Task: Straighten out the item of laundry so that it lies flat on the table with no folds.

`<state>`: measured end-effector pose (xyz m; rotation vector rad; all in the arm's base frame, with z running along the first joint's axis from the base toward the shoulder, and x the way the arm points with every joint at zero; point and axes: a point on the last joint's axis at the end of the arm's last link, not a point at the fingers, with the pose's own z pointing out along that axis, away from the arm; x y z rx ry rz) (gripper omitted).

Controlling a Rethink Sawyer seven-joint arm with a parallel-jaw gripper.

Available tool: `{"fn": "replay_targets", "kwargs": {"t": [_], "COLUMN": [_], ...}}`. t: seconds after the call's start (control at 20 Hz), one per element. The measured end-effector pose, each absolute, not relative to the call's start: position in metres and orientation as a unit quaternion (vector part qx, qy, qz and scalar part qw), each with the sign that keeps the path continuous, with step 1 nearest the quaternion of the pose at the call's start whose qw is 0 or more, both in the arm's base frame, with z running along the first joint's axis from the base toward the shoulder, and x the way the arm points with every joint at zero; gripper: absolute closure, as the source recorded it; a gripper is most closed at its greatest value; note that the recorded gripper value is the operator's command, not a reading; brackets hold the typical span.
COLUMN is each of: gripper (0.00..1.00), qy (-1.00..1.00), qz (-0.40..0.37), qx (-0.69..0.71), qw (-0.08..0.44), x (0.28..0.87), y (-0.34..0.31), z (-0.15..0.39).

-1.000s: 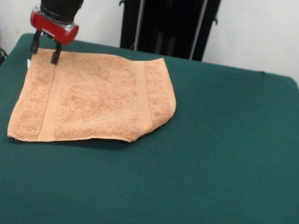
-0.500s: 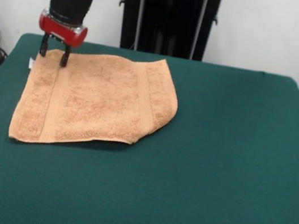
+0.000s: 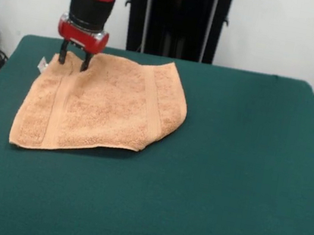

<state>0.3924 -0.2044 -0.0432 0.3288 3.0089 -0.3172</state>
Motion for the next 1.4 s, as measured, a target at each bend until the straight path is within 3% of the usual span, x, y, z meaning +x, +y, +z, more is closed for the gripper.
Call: {"fn": "replay_targets", "kwargs": {"t": [0.95,1.4], "gripper": [0.0,0.0], "qy": [0.984,0.985], "qz": [-0.101,-0.097], "qx": [0.139,0.139], "qw": [0.039,0.03], "x": [0.404,0.398], "y": [-0.155,-0.151], "z": [0.004,-0.001]}}
